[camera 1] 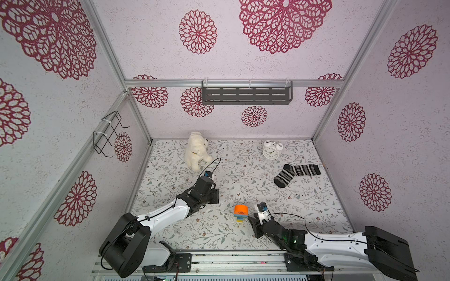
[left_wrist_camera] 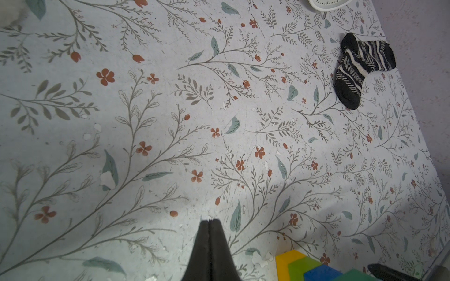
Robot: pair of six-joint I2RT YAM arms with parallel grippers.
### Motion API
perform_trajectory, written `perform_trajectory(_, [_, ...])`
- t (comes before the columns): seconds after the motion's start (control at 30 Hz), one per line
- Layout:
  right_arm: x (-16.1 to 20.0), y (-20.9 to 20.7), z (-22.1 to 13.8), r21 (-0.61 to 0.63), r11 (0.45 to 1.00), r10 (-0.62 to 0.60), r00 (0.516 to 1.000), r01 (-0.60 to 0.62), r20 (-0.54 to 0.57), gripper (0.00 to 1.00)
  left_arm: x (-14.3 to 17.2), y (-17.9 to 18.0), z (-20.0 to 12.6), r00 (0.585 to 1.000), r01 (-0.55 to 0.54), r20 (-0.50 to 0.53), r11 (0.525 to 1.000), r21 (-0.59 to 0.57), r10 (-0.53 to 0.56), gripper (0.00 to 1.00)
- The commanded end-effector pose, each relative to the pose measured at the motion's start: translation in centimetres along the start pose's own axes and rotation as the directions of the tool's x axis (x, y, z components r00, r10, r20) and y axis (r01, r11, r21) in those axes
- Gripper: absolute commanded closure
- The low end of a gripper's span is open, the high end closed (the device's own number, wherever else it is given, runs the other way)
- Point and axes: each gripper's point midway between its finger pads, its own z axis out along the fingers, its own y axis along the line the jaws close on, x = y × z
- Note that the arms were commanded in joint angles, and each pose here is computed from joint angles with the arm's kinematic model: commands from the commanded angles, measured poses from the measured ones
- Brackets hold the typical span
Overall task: Assemble an ice cream with lego
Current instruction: Pick up the lego brick from the center of the board.
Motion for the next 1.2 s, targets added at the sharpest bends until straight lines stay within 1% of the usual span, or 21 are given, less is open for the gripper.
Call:
perform_trajectory(0.0, [-0.4, 0.4, -0.3, -0.012, 1.0, 0.017, 1.0, -0.018, -0.015, 0.63, 0.2, -0.4, -0.2, 1.0, -0.018, 0.001, 1.0, 0.011, 0.018, 1.0])
perform_trajectory(0.2, [-0.4, 1.7, 0.0, -0.066, 0.998, -0.004, 0.999, 0.001, -0.034, 0.62, 0.1, -0.5, -0.1, 1.0, -0.022, -0.002, 1.0, 0.012, 0.022, 1.0])
perform_trajectory(0.33, [-0.8, 2.5, 0.5, -0.078, 0.997, -0.02, 0.999, 0.017, -0.032, 0.62, 0.1, -0.7, 0.0, 1.0, -0.025, -0.007, 1.0, 0.017, 0.025, 1.0])
perform_trajectory(0.53, [-1.6, 2.6, 0.8, -0.06, 0.998, -0.026, 1.0, 0.025, -0.013, 0.62, 0.2, -0.8, 0.2, 0.999, -0.03, -0.013, 0.999, 0.02, 0.03, 1.0])
perform_trajectory(0.73, [-1.5, 2.2, 0.6, -0.045, 0.999, -0.021, 1.0, 0.02, -0.011, 0.62, 0.3, -0.8, 0.3, 0.999, -0.036, -0.02, 0.999, 0.018, 0.036, 1.0])
perform_trajectory(0.8, [-1.8, 1.1, 0.9, -0.013, 1.0, -0.003, 1.0, 0.003, -0.005, 0.62, 0.4, -0.8, 0.4, 0.999, -0.036, -0.022, 0.999, 0.019, 0.037, 1.0])
perform_trajectory(1.17, [-2.2, 0.3, 1.3, 0.006, 1.0, 0.003, 1.0, -0.003, 0.013, 0.62, 0.7, -0.8, 0.4, 0.999, -0.036, -0.027, 0.999, 0.025, 0.037, 1.0])
